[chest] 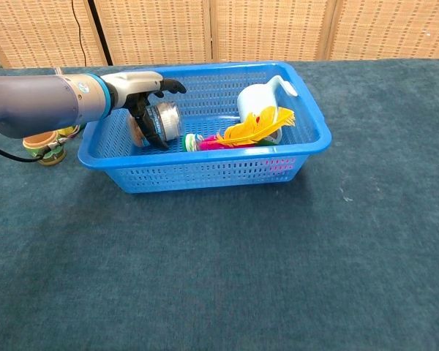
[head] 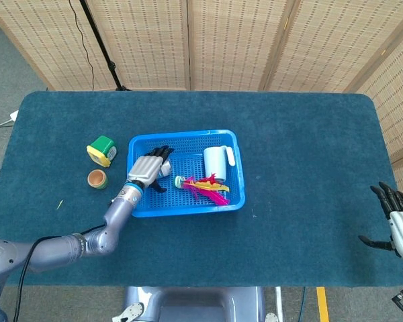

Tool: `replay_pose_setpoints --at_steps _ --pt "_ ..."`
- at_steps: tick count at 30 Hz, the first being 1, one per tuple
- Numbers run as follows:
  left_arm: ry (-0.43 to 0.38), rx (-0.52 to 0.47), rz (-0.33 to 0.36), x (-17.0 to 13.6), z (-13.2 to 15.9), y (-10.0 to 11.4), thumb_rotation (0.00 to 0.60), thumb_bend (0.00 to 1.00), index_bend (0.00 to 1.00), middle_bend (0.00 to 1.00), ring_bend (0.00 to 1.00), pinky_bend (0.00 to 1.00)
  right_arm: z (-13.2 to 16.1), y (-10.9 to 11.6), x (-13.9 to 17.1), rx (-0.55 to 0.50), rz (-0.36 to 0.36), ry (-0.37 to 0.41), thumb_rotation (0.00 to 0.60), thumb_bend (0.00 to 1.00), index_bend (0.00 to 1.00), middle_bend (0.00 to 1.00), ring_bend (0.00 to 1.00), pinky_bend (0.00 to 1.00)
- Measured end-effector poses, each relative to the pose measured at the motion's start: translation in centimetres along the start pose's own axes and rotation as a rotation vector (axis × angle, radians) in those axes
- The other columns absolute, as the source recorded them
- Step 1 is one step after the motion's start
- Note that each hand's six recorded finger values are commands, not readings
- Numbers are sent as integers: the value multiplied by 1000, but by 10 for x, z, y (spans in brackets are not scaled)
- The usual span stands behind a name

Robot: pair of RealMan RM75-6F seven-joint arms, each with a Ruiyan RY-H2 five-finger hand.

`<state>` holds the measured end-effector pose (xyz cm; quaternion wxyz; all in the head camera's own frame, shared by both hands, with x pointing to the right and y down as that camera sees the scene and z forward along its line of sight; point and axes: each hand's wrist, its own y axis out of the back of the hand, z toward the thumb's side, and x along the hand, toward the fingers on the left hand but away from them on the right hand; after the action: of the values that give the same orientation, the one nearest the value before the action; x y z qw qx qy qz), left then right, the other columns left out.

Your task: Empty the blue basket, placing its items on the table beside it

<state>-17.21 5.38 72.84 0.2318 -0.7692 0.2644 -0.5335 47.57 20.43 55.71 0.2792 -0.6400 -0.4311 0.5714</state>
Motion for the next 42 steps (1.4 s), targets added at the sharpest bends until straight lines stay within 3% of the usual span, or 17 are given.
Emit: replay_pose_setpoints --at_steps 3,7,14,21,30,33,37,42 --pt "22 1 10 2 -2 -2 600 229 45 0 18 384 -1 -1 -1 -1 3 -6 600 0 0 0 0 0" --pt "56 7 23 5 -6 -6 600 359 222 46 180 534 -3 -1 -1 -5 8 -10 600 0 0 0 0 0" --pt "86 20 77 8 -5 -7 600 500 412 218 329 609 -2 -3 -2 -14 17 -6 600 0 0 0 0 0" --pt "49 1 128 3 5 4 600 505 422 225 338 610 -2 -1 -1 -17 13 -4 600 0 0 0 0 0" --pt "-40 -53 241 -30 12 53 600 503 423 225 338 610 1 1 1 -20 5 10 600 0 0 0 0 0" --pt "-43 -64 295 -47 0 78 600 503 423 225 338 610 3 3 3 -22 0 18 600 0 0 0 0 0" --pt "3 -76 346 -71 -38 102 600 503 423 225 338 610 5 4 5 -25 -3 26 600 0 0 0 0 0" --pt "72 -123 362 -95 -87 101 600 503 423 225 338 610 9 4 6 -27 -1 39 600 0 0 0 0 0"
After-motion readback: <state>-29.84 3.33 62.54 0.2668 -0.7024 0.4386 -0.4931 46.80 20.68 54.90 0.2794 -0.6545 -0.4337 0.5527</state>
